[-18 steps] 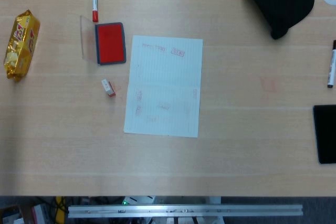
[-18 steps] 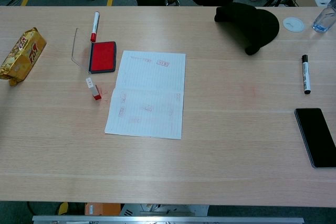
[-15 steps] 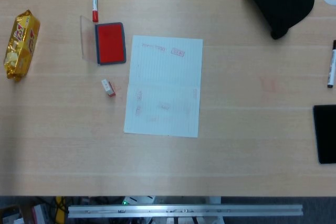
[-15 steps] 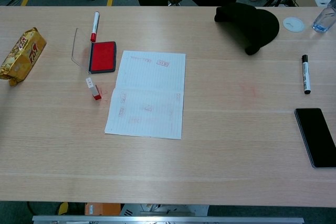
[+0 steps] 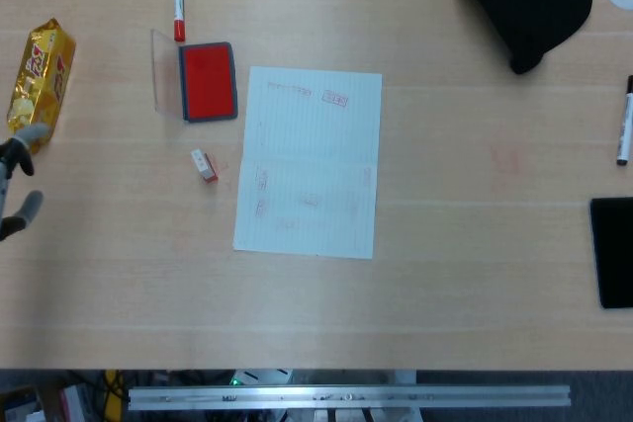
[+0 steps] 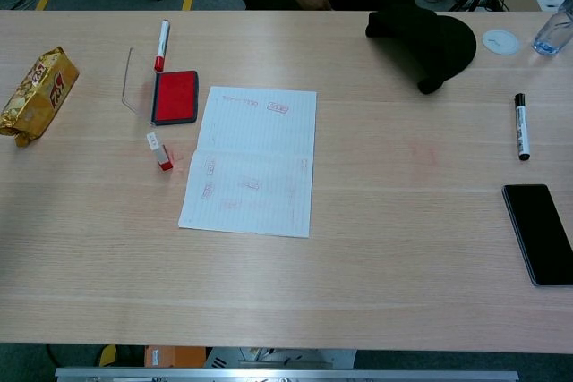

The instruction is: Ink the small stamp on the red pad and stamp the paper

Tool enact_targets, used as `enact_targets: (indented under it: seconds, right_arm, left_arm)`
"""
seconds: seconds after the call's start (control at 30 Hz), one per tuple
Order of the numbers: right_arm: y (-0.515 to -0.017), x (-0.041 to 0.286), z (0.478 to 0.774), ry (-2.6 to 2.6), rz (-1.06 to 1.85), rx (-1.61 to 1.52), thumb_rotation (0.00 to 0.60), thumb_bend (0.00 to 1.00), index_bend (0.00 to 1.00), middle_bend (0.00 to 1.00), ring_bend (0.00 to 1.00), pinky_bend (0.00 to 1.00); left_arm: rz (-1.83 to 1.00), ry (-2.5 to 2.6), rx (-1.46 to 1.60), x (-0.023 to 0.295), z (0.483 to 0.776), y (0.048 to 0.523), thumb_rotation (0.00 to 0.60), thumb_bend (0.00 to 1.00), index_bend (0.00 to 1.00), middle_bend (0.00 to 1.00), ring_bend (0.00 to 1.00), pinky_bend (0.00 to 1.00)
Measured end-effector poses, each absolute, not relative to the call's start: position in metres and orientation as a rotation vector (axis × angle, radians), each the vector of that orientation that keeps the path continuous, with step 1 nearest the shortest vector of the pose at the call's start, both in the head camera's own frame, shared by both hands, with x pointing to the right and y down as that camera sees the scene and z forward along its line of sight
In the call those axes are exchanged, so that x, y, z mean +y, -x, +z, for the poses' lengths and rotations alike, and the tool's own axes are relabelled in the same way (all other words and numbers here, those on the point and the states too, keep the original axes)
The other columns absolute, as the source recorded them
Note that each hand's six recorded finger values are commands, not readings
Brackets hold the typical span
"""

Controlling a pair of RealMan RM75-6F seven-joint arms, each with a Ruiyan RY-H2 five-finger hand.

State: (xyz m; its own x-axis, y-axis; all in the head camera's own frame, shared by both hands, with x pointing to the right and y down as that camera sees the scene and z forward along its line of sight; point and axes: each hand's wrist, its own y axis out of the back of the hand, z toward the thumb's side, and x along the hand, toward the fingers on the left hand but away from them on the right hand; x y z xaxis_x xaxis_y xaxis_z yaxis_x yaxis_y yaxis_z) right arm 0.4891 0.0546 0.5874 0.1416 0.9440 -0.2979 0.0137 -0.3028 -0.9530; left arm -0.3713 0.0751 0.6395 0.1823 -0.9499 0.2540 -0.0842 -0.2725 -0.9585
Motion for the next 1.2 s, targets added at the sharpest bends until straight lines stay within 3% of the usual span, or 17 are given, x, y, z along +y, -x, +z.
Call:
enact_targets:
  seconds: [0.23,0.47,0.6,1.2]
  right_arm:
    - [-0.487,0.054,0.586,1.516,1.304,-0.961,0.600,0.05,0.30,0.38,0.34,0.48]
    - [-0.487,0.055,0.586,1.514,1.311,-0.956,0.600,0.05,0.30,0.38,0.34,0.48]
    - [-0.486,0.055,0.586,1.512,1.318,-0.953,0.600,0.05,0.30,0.38,0.34,0.48]
    - [-0.489,0.058,0.585,1.497,1.353,-0.954,0.600,0.05,0.30,0.38,0.34,0.48]
  left_arm:
    - [-1.111,1.652,0.791,0.054,0.658,0.330,0.600,0.23,0.25,0.71,0.75,0.93]
    - [-1.041,1.698,0.604,0.036,0.684,0.292,0.600,0.23,0.25,0.94,0.99,1.00]
    - [-1.006,1.690,0.484,0.028,0.701,0.271,0.600,0.23,0.26,1.00,1.00,1.00]
    - [-0.930,1.561,0.208,0.003,0.748,0.224,0.600,0.23,0.31,1.00,1.00,1.00]
